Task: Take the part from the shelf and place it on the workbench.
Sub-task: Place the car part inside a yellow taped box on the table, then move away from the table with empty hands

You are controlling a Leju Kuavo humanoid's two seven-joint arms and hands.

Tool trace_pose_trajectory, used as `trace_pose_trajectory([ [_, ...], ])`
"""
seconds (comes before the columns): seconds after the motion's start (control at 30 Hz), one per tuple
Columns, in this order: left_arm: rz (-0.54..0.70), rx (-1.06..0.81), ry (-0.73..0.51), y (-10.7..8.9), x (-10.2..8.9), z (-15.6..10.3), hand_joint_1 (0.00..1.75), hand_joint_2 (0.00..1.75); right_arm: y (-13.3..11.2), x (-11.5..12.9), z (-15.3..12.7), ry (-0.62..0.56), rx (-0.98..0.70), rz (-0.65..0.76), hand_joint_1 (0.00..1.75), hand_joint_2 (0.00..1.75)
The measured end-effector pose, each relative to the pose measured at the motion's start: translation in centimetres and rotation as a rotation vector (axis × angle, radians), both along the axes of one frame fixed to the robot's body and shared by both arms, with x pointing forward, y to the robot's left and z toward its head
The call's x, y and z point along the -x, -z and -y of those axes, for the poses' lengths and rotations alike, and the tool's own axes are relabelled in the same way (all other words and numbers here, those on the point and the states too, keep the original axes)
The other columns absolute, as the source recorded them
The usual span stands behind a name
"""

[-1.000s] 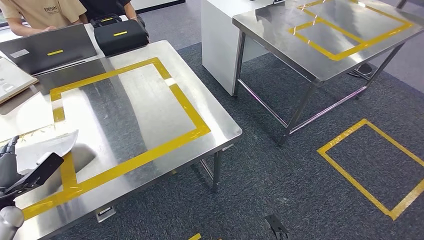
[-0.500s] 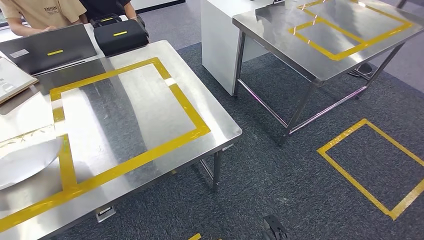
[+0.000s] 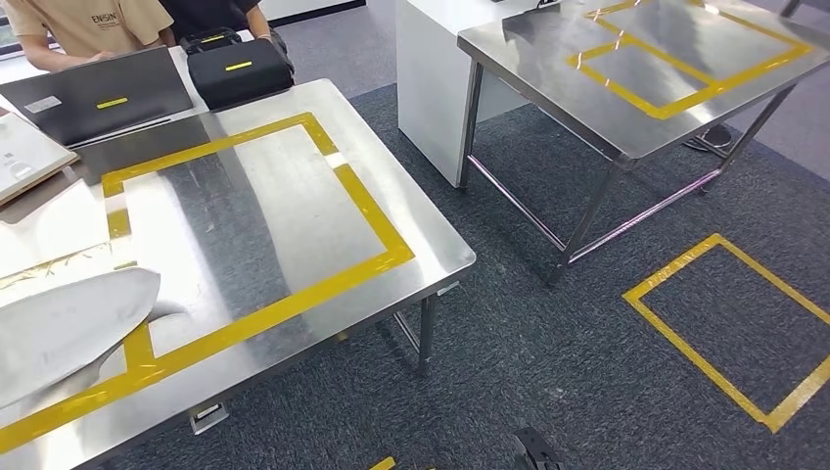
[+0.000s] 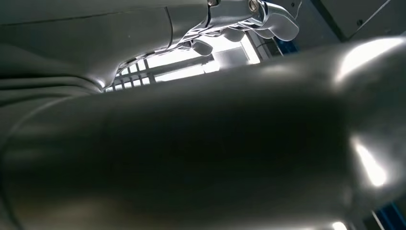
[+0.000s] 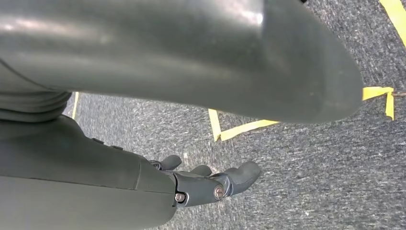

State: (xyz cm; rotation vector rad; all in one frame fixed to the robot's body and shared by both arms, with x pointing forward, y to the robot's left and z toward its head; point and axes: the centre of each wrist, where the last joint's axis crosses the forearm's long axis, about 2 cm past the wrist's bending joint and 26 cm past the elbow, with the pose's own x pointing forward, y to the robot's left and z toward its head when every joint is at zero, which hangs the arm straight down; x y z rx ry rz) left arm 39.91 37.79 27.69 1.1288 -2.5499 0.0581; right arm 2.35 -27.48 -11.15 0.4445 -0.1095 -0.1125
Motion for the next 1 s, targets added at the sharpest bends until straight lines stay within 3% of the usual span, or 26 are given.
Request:
trace_pose_trajectory([
  [0.17,0.04,0.022,0.016,-0.8,0.7,-0.6,0.0,0.0,0.0,0.0,-0.1,0.013,-0.003,0.004,0.0,0.0],
  [0.37,0.032,0.026,0.019,-0.4,1.2,-1.0,0.0,0.0,0.0,0.0,-0.1,0.02,-0.004,0.006,0.0,0.0],
  [0.63,0.047,0.014,0.01,-1.6,0.5,-1.5,0.0,0.0,-0.1,-0.6,-0.6,0.036,-0.015,0.019,0.0,0.0],
  [1.0,0.034,-0.02,-0.001,-1.5,0.2,-1.8,0.0,0.0,-0.1,-0.6,-1.0,0.031,-0.021,0.014,0.0,0.0],
])
